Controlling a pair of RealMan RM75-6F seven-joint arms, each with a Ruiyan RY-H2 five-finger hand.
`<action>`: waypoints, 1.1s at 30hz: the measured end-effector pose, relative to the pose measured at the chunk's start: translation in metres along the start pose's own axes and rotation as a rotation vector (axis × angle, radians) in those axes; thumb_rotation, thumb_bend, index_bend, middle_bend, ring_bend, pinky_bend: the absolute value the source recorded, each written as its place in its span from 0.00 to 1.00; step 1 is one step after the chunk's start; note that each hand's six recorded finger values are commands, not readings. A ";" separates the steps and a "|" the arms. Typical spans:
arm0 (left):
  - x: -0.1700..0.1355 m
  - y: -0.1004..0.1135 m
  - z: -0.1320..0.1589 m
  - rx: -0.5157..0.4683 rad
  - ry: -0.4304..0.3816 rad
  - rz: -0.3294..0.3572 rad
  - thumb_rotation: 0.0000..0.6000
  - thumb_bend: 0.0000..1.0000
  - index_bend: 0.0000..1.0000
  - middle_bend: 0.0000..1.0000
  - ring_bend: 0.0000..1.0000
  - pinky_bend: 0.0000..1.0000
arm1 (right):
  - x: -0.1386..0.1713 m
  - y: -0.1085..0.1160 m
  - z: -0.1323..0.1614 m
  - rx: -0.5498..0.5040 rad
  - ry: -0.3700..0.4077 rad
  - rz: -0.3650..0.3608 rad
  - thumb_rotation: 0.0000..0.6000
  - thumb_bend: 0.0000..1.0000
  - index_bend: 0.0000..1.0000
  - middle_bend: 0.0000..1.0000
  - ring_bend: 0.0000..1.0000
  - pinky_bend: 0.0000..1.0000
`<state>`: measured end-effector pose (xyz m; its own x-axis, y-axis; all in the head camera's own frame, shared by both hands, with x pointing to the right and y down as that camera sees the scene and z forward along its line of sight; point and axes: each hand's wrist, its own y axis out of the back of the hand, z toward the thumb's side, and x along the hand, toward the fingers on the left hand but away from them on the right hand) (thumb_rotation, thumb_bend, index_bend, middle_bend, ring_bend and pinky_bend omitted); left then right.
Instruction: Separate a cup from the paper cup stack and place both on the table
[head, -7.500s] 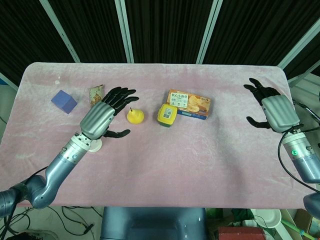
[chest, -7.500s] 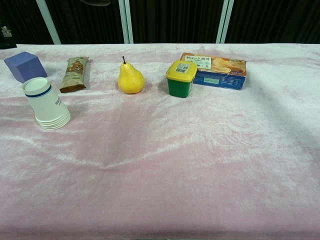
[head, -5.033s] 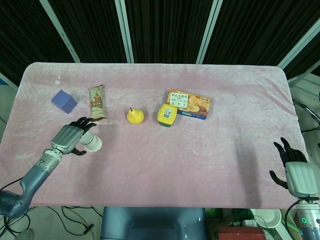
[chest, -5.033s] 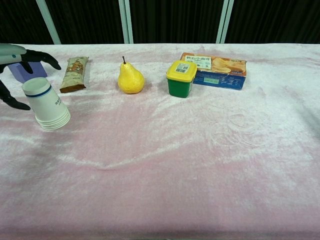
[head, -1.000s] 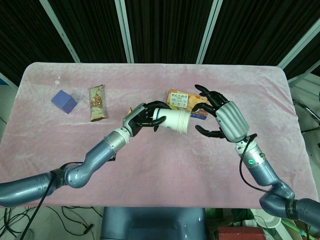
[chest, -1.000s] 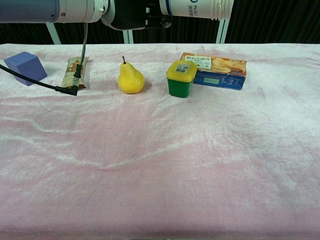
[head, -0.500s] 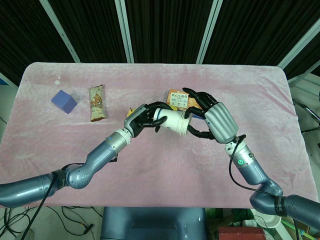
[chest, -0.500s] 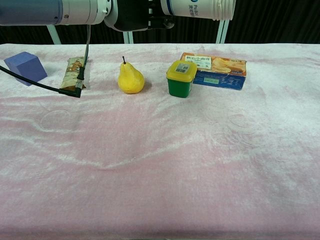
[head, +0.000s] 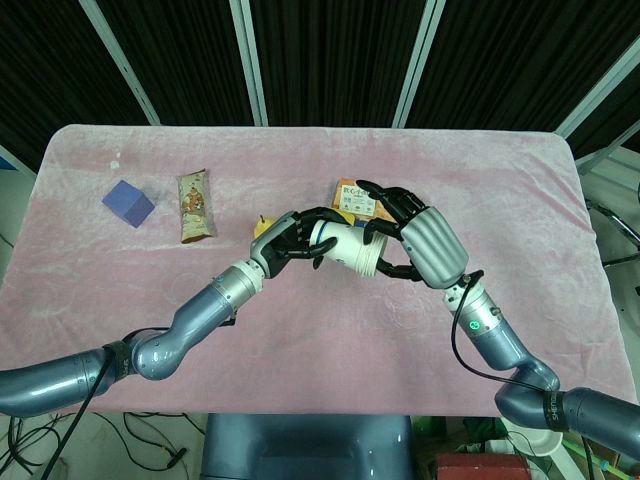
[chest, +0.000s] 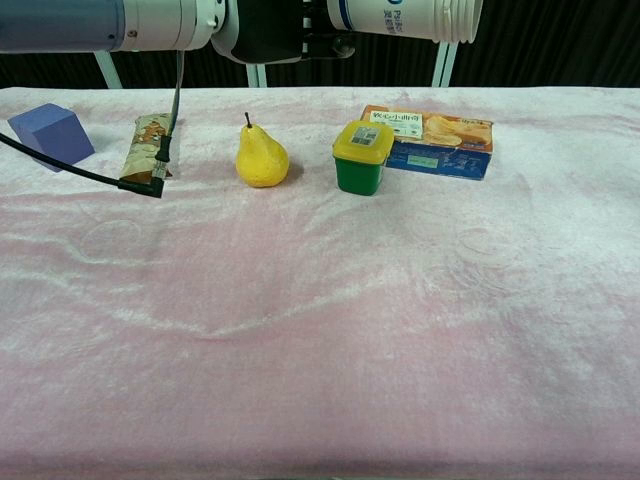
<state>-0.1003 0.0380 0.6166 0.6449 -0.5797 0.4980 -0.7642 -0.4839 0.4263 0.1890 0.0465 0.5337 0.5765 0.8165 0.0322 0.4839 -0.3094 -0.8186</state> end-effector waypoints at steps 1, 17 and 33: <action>0.000 0.001 0.000 -0.001 0.000 0.004 1.00 0.47 0.54 0.52 0.41 0.69 | 0.000 0.001 0.000 0.001 0.000 -0.002 1.00 0.28 0.60 0.09 0.21 0.20; 0.000 0.000 -0.001 -0.012 -0.004 -0.003 1.00 0.47 0.53 0.52 0.41 0.69 | -0.001 -0.003 0.002 -0.018 0.002 0.002 1.00 0.31 0.65 0.10 0.22 0.20; -0.001 0.002 -0.005 -0.015 0.001 0.001 1.00 0.47 0.53 0.52 0.41 0.69 | 0.000 -0.001 0.011 -0.022 0.038 -0.030 1.00 0.45 0.89 0.16 0.27 0.19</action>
<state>-0.1023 0.0408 0.6204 0.6443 -0.5794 0.4991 -0.7645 -0.4738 0.4370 0.1808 0.0524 0.5281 0.5860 0.8065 0.0787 0.5156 -0.2962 -0.8040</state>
